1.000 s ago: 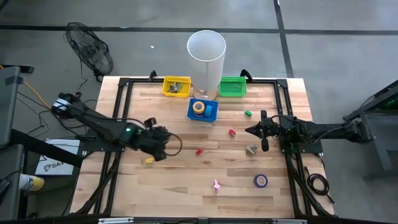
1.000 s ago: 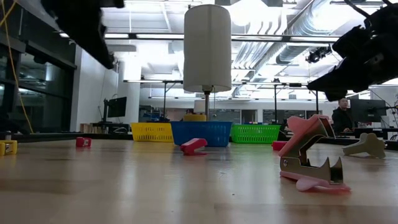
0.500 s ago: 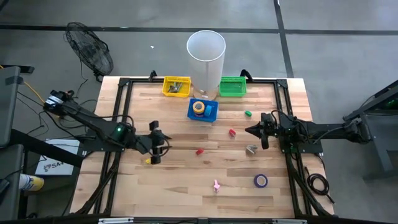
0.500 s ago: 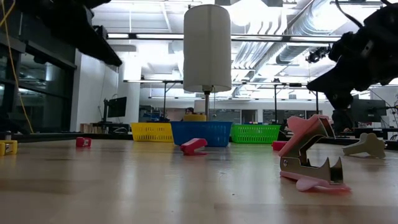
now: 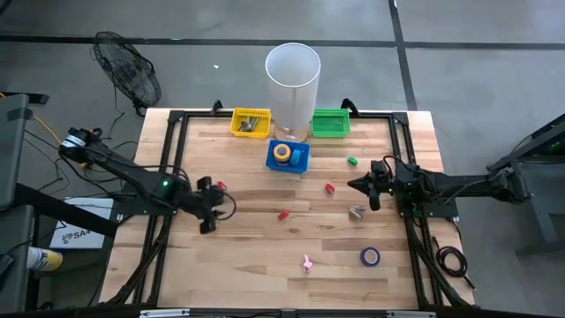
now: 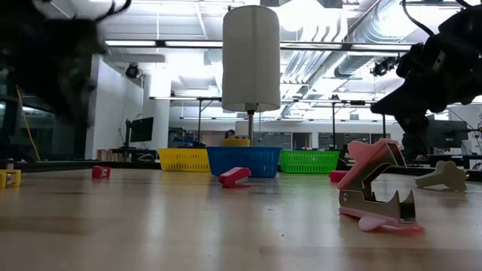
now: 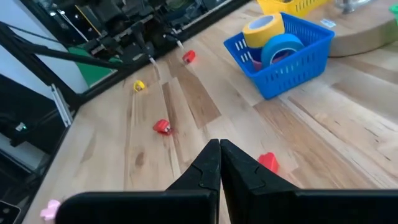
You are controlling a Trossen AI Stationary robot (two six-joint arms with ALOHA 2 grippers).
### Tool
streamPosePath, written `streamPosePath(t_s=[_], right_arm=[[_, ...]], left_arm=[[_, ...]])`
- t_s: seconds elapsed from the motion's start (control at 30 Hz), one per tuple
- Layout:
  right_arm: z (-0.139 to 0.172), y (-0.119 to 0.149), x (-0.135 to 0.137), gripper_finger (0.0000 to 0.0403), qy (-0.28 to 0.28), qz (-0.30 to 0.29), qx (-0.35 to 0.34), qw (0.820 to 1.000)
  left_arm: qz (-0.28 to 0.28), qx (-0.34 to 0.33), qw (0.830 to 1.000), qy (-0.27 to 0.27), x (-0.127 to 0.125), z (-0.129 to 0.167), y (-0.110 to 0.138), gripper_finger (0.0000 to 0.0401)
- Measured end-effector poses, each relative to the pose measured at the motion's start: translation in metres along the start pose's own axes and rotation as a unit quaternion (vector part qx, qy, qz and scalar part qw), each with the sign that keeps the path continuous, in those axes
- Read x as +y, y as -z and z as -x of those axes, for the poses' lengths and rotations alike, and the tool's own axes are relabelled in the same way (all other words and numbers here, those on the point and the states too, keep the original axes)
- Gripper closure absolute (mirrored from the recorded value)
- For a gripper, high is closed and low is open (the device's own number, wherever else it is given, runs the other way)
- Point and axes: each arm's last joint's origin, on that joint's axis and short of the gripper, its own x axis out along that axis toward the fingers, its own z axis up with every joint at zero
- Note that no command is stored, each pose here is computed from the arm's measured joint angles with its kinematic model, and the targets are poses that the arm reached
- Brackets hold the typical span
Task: Pick and place Stapler, Stapler remover, tape
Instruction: Put the yellow stapler into the green basket
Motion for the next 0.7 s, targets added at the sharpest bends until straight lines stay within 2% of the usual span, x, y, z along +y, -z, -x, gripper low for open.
streamPosePath(t_s=[0.13,0.27,0.5,0.7], right_arm=[[0.0,0.0,0.0,0.0403,-0.001,0.002,0.003,1.0],[0.0,0.001,0.0,0.0403,-0.001,0.002,0.004,1.0],[-0.001,0.002,-0.001,0.0403,0.002,0.015,0.012,1.0],[-0.002,0.004,-0.002,0.0403,0.008,0.02,0.024,0.999]], left_arm=[[0.028,0.074,0.996,0.034,0.002,-0.01,0.017,0.0239],[0.055,0.116,0.99,0.051,0.002,-0.012,0.024,0.0239],[0.059,0.153,0.982,0.088,-0.001,-0.011,0.027,0.0239],[0.048,0.157,0.982,0.09,-0.006,-0.009,0.032,0.0234]])
